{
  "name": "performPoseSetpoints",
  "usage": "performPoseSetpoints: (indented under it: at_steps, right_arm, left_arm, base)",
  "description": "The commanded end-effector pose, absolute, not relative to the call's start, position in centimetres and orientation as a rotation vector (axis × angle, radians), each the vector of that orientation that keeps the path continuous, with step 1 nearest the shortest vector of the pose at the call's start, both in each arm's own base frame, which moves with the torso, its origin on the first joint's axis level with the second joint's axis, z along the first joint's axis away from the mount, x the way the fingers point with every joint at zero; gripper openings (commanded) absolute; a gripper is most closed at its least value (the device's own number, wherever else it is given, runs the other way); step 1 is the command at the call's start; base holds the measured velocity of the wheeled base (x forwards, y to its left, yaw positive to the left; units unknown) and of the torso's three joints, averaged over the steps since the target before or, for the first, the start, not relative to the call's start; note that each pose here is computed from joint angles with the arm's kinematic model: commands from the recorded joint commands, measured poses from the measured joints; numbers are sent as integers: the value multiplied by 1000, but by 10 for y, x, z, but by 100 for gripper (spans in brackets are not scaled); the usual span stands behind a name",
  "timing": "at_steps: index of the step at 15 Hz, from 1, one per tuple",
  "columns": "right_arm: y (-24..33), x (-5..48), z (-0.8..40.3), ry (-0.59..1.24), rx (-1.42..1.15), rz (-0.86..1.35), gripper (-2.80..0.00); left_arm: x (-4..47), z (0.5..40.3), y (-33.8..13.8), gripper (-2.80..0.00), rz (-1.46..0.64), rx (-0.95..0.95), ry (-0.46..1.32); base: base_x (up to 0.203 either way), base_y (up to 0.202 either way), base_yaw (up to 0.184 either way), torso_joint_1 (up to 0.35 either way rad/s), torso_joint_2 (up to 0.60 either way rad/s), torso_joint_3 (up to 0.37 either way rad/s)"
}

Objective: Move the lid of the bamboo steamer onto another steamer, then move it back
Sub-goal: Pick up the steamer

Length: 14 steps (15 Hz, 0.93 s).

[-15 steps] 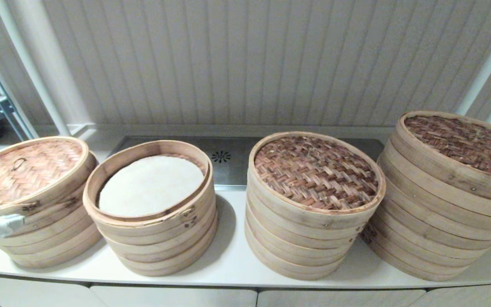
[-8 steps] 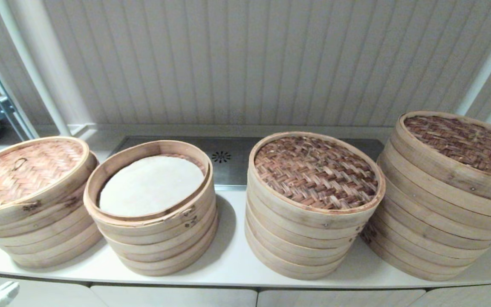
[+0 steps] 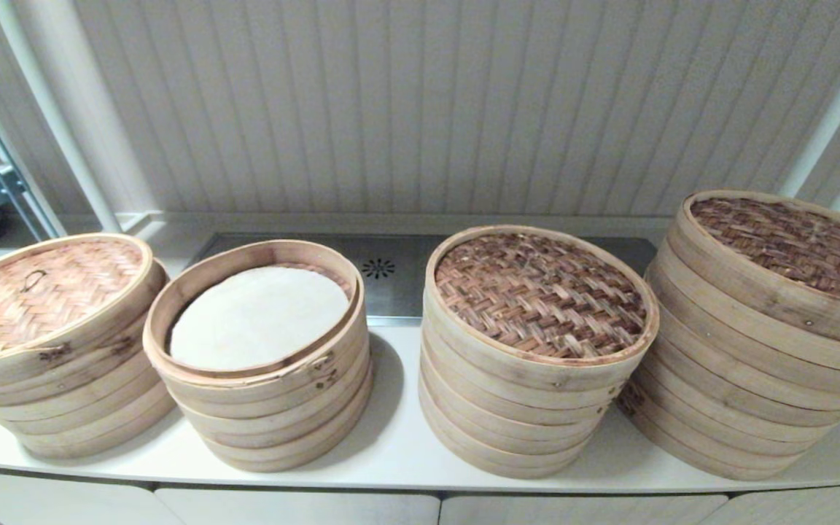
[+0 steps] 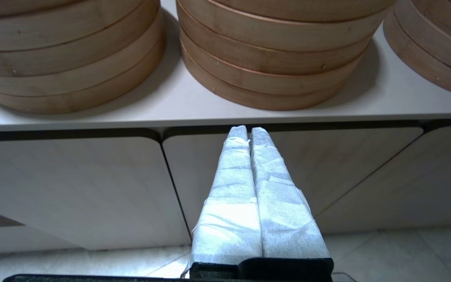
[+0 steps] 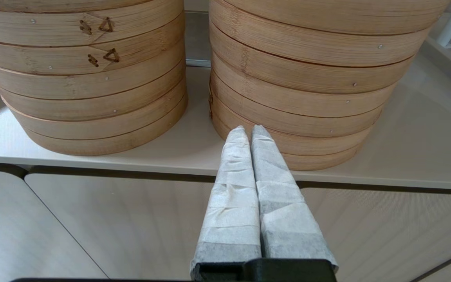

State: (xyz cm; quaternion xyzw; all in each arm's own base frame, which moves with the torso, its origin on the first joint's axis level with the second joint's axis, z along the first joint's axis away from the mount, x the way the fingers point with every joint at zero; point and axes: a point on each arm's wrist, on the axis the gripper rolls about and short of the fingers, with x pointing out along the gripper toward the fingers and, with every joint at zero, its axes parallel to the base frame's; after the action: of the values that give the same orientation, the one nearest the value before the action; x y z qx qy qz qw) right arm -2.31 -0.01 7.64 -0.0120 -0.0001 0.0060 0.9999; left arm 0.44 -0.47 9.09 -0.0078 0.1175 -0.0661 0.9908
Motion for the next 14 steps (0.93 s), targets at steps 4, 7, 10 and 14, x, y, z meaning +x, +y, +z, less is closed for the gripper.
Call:
performPoseSetpoints:
  at_steps: [4,7,10,14]
  right_arm:
    - [0,-23,76,-3,-25,12,-280]
    - [0,-23,76,-3,-26,12,-280]
    - [0,-23,76,-3,-28,12,-280]
    - [0,-24,77,-5,-28,12,-280]
  left_arm:
    - [1,89,-3,-280,-56,3,194]
    - [2,99,-3,-280,-29,73,120]
    - [0,94,-3,-280,-92,149,140]
    - [-11,87,-2,-280,-113,115,123]
  base:
    - [0,0,0,0,0,0]
    - [0,0,0,0,0,0]
    - [0,0,0,0,0,0]
    - [0,0,0,0,0,0]
